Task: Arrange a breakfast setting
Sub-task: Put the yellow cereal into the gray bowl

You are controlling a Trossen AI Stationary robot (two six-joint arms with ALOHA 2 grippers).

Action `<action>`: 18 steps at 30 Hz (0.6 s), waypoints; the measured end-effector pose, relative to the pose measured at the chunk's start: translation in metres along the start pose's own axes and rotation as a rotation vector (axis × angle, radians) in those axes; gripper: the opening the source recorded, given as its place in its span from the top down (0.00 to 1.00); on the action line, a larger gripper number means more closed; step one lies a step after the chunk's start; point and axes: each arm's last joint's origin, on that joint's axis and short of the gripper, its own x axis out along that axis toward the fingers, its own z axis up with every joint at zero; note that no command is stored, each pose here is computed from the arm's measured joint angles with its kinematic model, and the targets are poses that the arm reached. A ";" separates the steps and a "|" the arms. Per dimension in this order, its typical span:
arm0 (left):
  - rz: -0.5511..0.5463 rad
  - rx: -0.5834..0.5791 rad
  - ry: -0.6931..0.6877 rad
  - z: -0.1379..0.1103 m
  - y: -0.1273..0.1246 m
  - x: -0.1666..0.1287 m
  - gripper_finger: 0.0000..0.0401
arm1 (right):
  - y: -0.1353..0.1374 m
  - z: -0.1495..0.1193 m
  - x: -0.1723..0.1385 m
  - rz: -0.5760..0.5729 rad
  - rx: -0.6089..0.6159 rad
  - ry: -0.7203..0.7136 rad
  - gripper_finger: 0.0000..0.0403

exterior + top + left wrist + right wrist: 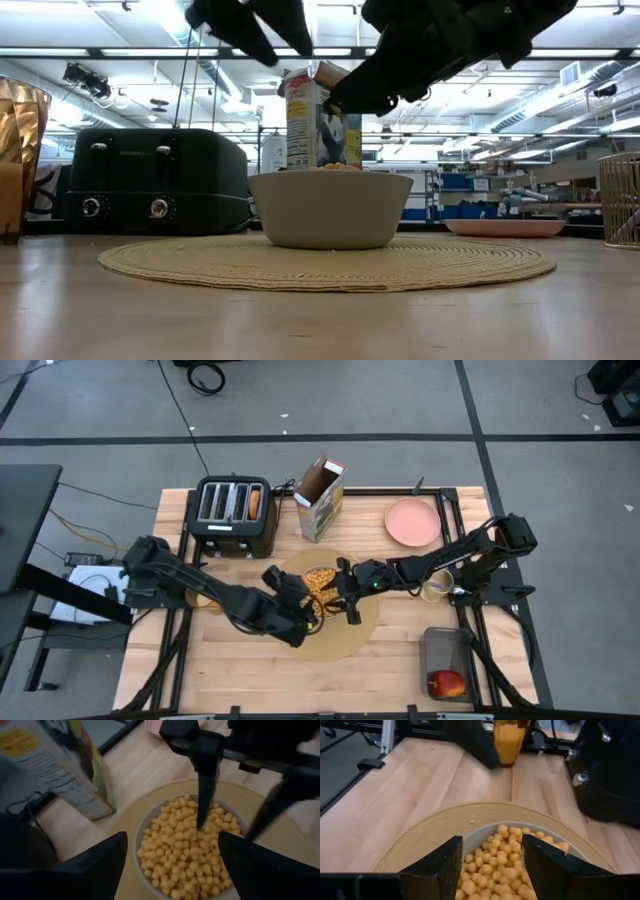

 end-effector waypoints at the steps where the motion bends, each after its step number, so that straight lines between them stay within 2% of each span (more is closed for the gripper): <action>1: 0.016 0.004 -0.006 -0.002 -0.003 0.006 0.22 | 0.001 0.001 0.000 0.004 -0.002 -0.006 0.48; 5: 0.042 0.038 0.002 -0.010 -0.013 0.025 0.25 | 0.006 0.001 0.000 0.015 -0.006 -0.012 0.48; 9: 0.020 0.041 -0.020 -0.005 -0.019 0.040 0.26 | 0.009 0.001 0.000 0.023 -0.008 -0.008 0.48; 18: -0.034 0.071 0.081 0.005 -0.007 0.061 0.26 | 0.010 0.000 0.000 0.019 -0.009 -0.005 0.48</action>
